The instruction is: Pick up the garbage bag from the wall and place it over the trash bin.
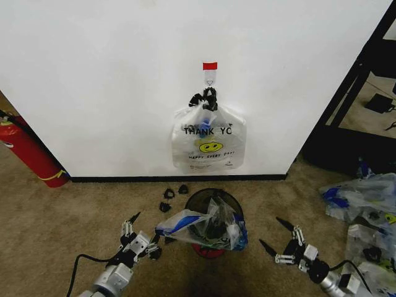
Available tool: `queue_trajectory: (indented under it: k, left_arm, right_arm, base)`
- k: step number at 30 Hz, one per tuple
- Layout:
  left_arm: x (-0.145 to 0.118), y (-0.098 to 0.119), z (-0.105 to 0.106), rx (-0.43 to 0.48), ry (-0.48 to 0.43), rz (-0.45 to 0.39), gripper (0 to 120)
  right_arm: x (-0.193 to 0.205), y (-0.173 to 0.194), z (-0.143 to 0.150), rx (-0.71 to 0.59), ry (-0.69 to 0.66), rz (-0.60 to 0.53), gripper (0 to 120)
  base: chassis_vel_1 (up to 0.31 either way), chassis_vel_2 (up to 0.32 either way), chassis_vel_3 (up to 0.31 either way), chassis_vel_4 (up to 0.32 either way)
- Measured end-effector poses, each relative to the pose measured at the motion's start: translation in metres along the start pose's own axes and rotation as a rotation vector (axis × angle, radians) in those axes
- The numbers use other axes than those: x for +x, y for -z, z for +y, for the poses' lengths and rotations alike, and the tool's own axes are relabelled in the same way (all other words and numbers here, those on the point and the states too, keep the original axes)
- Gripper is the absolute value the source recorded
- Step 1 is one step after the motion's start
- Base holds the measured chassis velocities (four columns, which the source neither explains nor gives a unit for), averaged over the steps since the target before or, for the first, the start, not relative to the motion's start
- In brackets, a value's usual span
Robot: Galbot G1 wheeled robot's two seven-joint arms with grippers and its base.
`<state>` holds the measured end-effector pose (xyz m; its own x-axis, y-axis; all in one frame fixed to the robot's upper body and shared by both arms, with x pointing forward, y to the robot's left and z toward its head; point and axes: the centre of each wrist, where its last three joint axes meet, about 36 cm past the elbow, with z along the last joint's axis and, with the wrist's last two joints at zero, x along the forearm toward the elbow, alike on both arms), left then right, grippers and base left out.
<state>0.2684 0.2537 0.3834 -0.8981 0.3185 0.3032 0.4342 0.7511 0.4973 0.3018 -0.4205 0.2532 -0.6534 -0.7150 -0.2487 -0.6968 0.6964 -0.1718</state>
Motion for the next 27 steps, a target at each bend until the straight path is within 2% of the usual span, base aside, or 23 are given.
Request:
queue_trajectory:
  k: [6, 11, 14, 19, 23, 27]
  left_arm:
    - [-0.021, -0.016, -0.011, 0.076, 0.038, 0.044, 100]
    - [-0.042, -0.018, -0.016, 0.165, 0.120, 0.110, 100]
    - [-0.047, -0.016, -0.019, 0.201, 0.124, 0.156, 100]
    - [-0.028, -0.018, -0.034, 0.192, 0.023, 0.251, 100]
    - [-0.011, -0.018, -0.038, 0.165, -0.038, 0.242, 100]
    - [-0.002, -0.013, -0.029, 0.131, -0.088, 0.174, 100]
  right_arm:
    - [-0.013, -0.002, -0.002, 0.007, 0.031, -0.008, 100]
    - [-0.018, -0.004, 0.001, 0.011, 0.053, -0.005, 100]
    - [-0.019, -0.004, 0.002, 0.012, 0.055, -0.005, 100]
    - [-0.021, -0.006, 0.003, 0.013, 0.056, -0.004, 100]
    - [-0.019, -0.006, 0.004, 0.012, 0.056, 0.001, 100]
    - [-0.018, -0.007, 0.004, 0.011, 0.054, 0.003, 100]
  base:
    - [0.000, 0.000, 0.000, 0.000]
    - [0.000, 0.000, 0.000, 0.000]
    - [0.000, 0.000, 0.000, 0.000]
    - [0.000, 0.000, 0.000, 0.000]
    - [0.000, 0.000, 0.000, 0.000]
    - [0.000, 0.000, 0.000, 0.000]
